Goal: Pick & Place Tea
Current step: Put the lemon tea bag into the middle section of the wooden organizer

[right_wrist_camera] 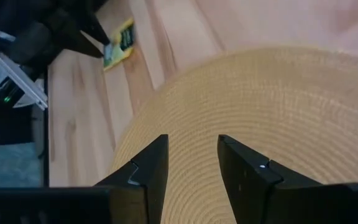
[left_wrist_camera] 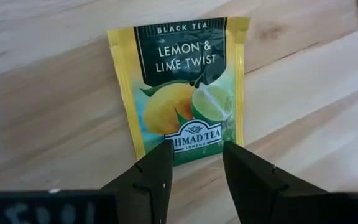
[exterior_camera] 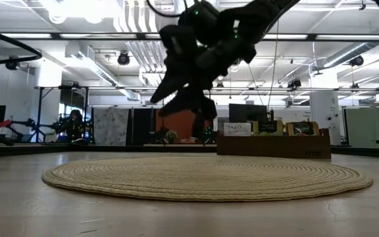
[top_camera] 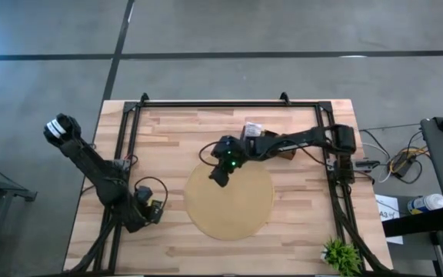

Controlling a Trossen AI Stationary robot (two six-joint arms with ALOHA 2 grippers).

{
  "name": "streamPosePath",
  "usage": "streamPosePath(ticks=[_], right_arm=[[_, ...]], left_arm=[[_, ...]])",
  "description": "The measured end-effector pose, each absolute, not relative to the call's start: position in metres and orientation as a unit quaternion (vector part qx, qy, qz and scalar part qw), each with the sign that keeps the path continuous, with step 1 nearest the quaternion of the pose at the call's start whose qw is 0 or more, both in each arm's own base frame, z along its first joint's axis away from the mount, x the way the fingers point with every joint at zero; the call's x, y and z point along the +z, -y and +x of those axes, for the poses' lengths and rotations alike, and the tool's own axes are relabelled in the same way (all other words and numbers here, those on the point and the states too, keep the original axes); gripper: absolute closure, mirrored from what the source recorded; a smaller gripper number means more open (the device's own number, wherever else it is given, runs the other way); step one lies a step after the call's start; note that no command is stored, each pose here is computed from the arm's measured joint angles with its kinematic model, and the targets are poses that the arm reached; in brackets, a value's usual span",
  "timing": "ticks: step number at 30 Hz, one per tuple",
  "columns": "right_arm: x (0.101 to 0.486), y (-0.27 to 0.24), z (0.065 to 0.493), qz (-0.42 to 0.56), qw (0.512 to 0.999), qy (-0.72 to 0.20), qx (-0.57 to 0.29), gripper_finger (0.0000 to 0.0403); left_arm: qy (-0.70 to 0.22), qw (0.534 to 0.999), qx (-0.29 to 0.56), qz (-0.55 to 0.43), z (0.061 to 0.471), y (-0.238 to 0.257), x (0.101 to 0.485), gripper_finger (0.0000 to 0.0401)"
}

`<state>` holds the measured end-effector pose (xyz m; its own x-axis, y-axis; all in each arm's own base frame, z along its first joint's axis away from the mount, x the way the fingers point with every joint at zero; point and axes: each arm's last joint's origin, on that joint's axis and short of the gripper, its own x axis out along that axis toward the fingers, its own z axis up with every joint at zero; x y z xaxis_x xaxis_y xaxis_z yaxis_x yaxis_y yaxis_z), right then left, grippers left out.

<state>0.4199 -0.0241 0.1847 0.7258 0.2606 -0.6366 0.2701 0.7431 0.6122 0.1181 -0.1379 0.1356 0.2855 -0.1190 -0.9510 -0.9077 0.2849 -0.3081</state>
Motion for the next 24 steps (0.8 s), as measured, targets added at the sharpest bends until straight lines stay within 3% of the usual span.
streamPosePath(ticks=[7, 17, 24], right_arm=[[0.161, 0.024, 0.434, 0.401, 0.829, -0.388, 0.028, 0.0266], [0.174, 0.031, 0.484, 0.397, 0.849, -0.344, 0.054, 0.0266], [0.153, 0.037, 0.514, 0.388, 0.834, -0.390, 0.039, 0.0266]], left_arm=[[-0.442, 0.683, 0.326, -0.481, 0.125, 0.138, 0.127, 0.0257], [-0.370, 0.764, 0.315, -0.425, 0.144, 0.135, 0.117, 0.0257], [-0.341, 0.788, 0.302, -0.414, 0.156, 0.138, 0.110, 0.0257]])
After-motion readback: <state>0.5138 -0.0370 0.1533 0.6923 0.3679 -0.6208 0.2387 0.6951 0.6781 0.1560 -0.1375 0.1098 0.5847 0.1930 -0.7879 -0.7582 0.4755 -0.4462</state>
